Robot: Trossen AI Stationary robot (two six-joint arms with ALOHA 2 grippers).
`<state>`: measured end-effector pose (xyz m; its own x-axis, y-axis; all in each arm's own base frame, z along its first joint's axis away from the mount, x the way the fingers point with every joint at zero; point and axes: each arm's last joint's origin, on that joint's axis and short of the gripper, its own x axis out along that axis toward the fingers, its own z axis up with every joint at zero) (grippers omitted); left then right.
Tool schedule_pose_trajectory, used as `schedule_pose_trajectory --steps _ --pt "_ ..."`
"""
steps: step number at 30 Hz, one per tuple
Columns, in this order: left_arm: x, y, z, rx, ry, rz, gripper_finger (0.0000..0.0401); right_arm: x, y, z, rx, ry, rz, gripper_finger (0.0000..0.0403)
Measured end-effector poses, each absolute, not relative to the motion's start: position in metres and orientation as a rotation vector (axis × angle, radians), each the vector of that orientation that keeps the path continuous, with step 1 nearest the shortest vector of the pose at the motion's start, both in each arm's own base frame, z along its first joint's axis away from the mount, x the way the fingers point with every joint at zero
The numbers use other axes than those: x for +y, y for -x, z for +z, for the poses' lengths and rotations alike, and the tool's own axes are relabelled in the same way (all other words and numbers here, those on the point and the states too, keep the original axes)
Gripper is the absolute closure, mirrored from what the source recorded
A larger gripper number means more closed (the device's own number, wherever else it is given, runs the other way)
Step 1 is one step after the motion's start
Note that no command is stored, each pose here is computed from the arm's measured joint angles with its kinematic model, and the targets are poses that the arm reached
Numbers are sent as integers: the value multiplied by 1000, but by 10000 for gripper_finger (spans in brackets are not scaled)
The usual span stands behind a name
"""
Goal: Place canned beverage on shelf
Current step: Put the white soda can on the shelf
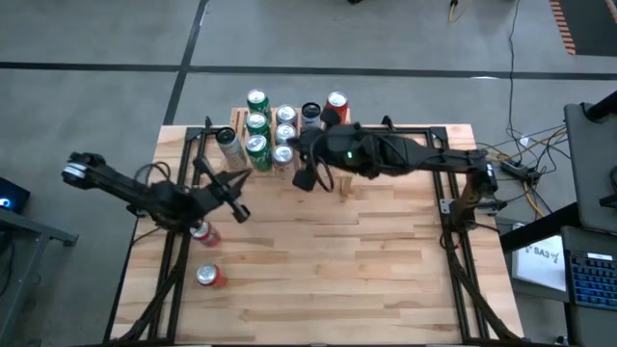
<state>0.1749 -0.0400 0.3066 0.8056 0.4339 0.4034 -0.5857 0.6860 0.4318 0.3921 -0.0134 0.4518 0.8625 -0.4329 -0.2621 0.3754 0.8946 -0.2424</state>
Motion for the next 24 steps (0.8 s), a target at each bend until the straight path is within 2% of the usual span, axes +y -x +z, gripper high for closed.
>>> schedule_pose_trajectory --steps 12,24 --pt "-27 -140 313 -207 -580 555 401 -86 -398 477 293 183 -601 394" --pt "-26 -135 340 -251 -561 548 401 -133 -408 461 346 232 -626 394"
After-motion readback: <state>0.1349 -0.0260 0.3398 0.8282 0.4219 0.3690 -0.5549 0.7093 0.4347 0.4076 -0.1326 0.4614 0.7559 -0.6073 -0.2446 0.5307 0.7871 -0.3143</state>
